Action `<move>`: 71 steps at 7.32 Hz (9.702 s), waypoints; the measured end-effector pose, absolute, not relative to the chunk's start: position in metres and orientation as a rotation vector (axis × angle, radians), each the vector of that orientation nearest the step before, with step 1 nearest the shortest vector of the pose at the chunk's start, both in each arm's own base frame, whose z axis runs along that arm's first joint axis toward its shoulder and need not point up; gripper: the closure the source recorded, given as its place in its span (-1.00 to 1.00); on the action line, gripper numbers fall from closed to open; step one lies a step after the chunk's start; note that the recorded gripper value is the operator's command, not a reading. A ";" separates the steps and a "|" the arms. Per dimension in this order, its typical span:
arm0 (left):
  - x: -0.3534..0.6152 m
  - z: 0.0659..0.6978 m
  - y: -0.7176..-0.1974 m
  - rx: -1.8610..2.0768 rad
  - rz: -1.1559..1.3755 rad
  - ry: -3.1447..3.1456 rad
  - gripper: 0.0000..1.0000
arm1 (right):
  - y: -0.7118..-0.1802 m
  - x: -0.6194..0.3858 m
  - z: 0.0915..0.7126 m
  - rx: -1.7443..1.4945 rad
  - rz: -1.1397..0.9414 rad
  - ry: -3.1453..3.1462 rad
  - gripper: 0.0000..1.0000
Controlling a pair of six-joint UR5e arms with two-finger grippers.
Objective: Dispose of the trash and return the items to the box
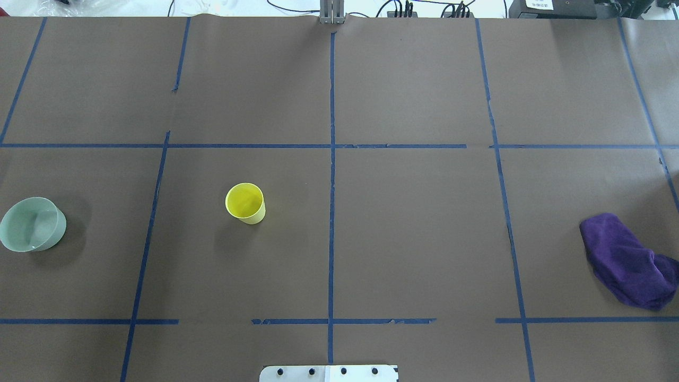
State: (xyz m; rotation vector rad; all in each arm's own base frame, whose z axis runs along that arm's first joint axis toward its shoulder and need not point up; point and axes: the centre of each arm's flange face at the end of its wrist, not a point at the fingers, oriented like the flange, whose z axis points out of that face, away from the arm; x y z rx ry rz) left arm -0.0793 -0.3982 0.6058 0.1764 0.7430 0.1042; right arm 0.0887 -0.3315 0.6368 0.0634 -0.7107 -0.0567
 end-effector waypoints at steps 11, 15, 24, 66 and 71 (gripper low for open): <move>-0.027 0.523 -0.467 0.813 0.452 0.723 -1.00 | -0.371 0.081 0.571 0.352 -0.153 -0.811 -1.00; 0.082 0.456 -0.478 0.811 0.361 0.990 -1.00 | -0.393 0.058 0.548 0.267 0.008 -0.897 -1.00; 0.421 0.298 -0.396 0.214 -0.312 1.022 -0.31 | -0.405 0.009 0.538 0.316 -0.012 -0.822 -1.00; -0.046 0.580 -0.435 0.621 0.457 0.781 -1.00 | -0.357 -0.100 0.528 0.283 -0.118 -0.813 -0.98; -0.045 0.554 -0.457 0.652 0.470 0.779 -1.00 | -0.294 -0.180 0.595 0.274 -0.197 -0.696 1.00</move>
